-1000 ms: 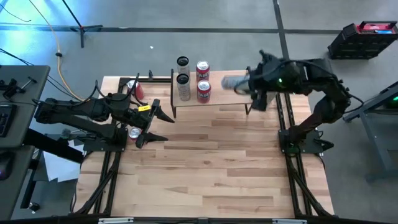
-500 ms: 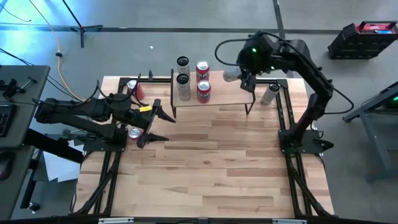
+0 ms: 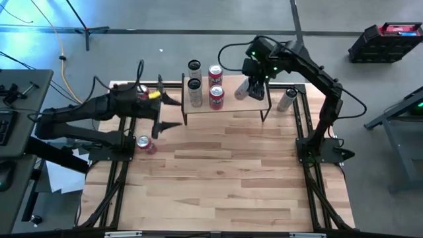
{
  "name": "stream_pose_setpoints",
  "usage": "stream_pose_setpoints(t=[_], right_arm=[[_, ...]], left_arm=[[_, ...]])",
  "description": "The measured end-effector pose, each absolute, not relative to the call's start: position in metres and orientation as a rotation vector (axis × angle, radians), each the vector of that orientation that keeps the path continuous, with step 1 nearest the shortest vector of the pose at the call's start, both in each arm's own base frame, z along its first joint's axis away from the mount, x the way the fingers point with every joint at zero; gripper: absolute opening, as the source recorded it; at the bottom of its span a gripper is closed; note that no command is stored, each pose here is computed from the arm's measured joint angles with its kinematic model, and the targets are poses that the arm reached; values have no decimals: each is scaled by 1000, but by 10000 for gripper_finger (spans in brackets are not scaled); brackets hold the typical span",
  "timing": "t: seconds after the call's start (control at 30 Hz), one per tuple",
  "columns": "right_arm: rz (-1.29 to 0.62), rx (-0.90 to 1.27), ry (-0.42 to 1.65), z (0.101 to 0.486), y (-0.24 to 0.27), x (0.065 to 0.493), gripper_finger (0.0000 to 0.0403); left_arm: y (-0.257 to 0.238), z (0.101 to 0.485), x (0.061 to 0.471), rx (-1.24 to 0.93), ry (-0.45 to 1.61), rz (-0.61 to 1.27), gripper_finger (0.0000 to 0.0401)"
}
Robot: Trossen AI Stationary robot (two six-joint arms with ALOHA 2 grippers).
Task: Place canned beverage on shelf
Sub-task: Put the white yellow soda can on the shelf
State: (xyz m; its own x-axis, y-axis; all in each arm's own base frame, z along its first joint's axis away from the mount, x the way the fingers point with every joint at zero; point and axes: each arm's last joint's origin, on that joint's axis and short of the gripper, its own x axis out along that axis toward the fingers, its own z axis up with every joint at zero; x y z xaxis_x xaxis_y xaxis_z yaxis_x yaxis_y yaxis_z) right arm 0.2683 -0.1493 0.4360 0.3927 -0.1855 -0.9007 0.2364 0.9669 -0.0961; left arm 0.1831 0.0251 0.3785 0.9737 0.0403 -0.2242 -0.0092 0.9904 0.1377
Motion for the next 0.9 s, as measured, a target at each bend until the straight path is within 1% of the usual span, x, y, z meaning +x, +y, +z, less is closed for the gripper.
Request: stream_pose_setpoints(t=[0.13,0.3,0.57,0.63,0.73,0.9], right_arm=[[-204,89,1161,425,-150,272,245],[-215,80,1180,420,-151,273,244],[-221,51,1136,419,-158,281,244],[-216,60,1152,415,-160,283,248],[-219,63,1153,413,-162,284,259],[-221,60,1144,414,-162,285,260]], left_arm=[[40,381,179,185,229,67,328],[63,379,180,194,238,116,328],[106,402,172,100,245,245,328],[113,405,170,87,265,275,328],[121,404,168,60,306,306,328],[124,403,165,47,325,325,328]])
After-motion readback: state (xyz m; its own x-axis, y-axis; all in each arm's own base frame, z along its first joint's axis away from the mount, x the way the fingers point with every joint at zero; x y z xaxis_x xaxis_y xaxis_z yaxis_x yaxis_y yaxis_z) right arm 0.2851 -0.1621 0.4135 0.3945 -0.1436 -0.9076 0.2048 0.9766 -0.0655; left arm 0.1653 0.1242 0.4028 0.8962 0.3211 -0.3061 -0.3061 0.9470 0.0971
